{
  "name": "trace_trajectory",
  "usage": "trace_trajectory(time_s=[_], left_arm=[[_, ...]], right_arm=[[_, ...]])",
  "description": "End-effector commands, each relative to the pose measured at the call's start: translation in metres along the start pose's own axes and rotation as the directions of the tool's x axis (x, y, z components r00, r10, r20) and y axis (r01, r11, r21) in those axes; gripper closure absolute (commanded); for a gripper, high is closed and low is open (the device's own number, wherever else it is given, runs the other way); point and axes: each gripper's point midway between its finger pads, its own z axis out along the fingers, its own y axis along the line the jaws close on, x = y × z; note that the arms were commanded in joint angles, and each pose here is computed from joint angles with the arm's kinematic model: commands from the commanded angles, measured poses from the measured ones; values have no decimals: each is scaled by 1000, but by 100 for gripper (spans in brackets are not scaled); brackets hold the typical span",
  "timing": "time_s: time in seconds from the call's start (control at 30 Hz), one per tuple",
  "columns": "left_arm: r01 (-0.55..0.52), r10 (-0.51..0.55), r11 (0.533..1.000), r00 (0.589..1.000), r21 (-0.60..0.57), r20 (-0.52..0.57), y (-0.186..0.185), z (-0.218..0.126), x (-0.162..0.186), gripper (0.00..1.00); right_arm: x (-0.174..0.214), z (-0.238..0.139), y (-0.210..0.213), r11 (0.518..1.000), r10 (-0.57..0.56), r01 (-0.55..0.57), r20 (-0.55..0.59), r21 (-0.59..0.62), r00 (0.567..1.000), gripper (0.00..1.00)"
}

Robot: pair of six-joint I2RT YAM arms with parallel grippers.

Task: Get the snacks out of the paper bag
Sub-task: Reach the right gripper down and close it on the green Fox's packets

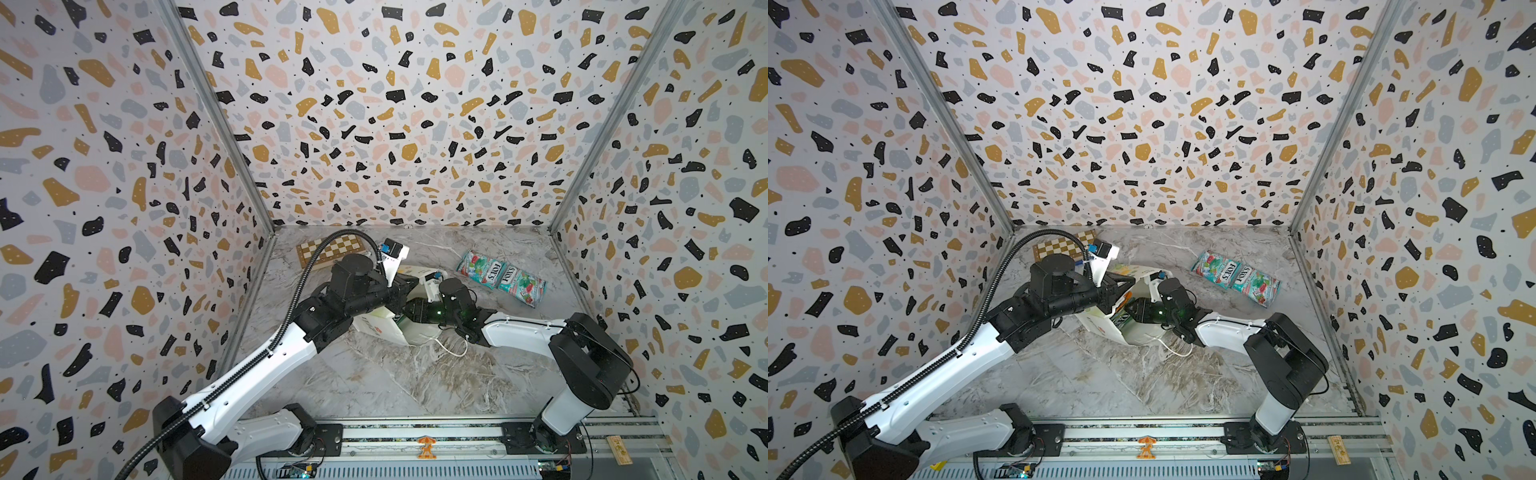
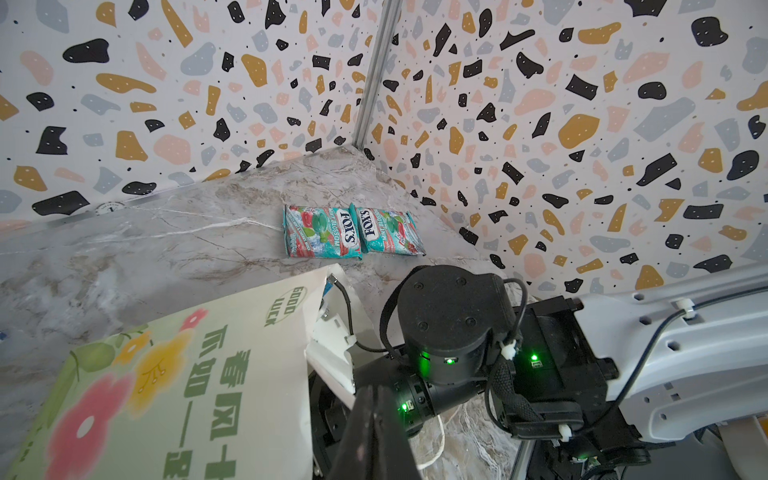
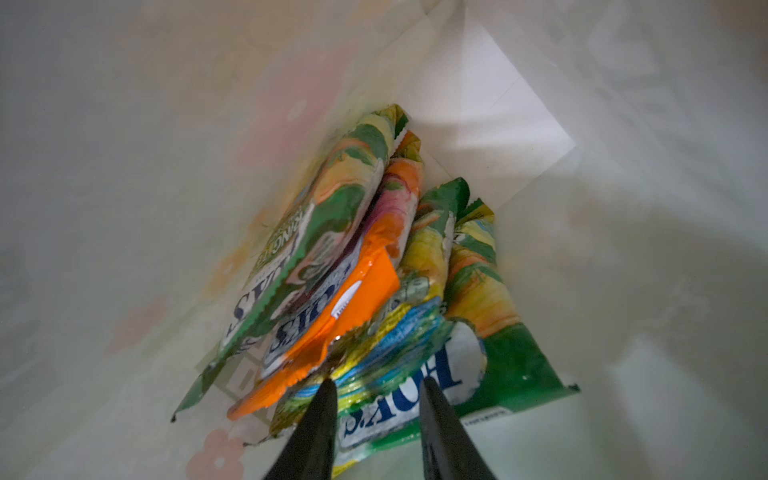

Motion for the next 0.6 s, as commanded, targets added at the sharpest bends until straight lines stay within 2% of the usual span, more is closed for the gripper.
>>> trace_trajectory(time_s=[0.0,0.3,0.57], left_arm=[[-29,28,999,999,41,25,-11,-2,-6,100],[-36,35,998,999,43,23,-12,-3,-6,100],[-39,38,999,999,39,25,-12,-3,-7,100]], right_arm=[[-22,3,12,999,29,-29,64,-15,998,64],[-20,18,4,998,65,-65,42,-8,997,57],[-17,30,-8,996,85,-85,26,23,996,58]])
